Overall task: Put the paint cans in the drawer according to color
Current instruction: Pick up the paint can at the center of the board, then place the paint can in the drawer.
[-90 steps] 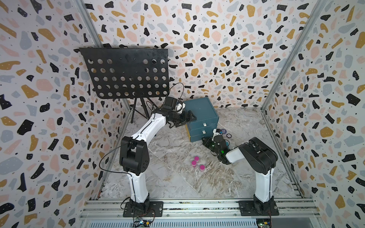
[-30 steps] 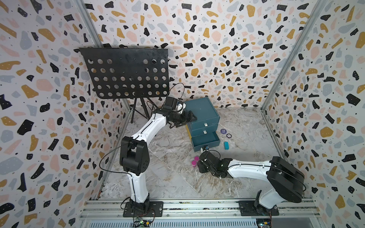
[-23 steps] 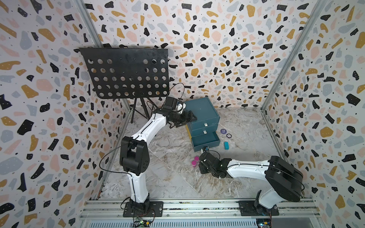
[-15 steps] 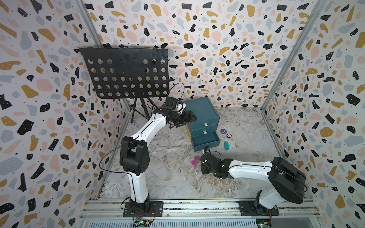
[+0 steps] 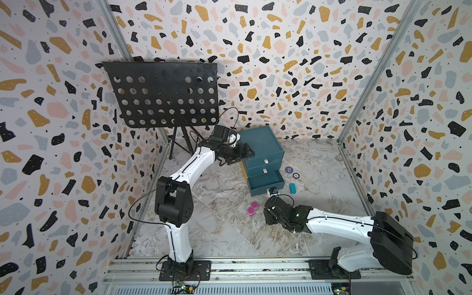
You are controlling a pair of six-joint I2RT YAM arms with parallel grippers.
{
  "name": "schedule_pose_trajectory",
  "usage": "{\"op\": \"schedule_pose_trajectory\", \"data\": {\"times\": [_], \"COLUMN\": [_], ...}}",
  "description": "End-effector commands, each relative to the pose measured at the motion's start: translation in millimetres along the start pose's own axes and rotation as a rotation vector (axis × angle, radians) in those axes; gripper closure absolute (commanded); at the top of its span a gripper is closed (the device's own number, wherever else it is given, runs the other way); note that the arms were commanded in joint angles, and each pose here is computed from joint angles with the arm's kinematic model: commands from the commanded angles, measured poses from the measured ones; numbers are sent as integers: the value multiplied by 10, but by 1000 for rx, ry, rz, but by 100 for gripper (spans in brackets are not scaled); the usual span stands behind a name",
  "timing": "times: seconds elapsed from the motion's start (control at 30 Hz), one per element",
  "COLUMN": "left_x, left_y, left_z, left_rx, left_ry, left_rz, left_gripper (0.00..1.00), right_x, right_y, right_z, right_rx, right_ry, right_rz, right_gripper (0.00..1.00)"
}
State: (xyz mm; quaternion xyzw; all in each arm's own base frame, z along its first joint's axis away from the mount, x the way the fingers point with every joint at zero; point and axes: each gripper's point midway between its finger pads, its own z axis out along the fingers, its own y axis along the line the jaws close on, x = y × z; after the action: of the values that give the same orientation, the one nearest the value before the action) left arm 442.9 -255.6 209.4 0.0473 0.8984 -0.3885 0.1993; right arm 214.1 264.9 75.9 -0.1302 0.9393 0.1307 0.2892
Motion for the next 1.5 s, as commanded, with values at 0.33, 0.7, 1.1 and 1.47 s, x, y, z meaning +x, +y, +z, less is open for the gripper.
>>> {"op": "schedule_pose_trajectory", "data": {"times": [0.33,0.7,1.1,1.47], "left_x": [20,22,22,22], "left_y": [30,32,22,25], "left_z": [15,18,13,24], "left_rx": [-3,-2,0,2], "left_ry": [3,5,4,6], "left_rz": [2,1,2,0], "left_gripper": [2,2,2,2], "right_x": [303,344,-844,-1659], "right_y": [-10,-108,-33,148], "right_z": [138,228,-224,90], "right_rx": [4,62,21,-90], "right_ry": [121,122,-113,-158], "right_rz": [36,27,20,75], "right_gripper": [40,59,79,80]}}
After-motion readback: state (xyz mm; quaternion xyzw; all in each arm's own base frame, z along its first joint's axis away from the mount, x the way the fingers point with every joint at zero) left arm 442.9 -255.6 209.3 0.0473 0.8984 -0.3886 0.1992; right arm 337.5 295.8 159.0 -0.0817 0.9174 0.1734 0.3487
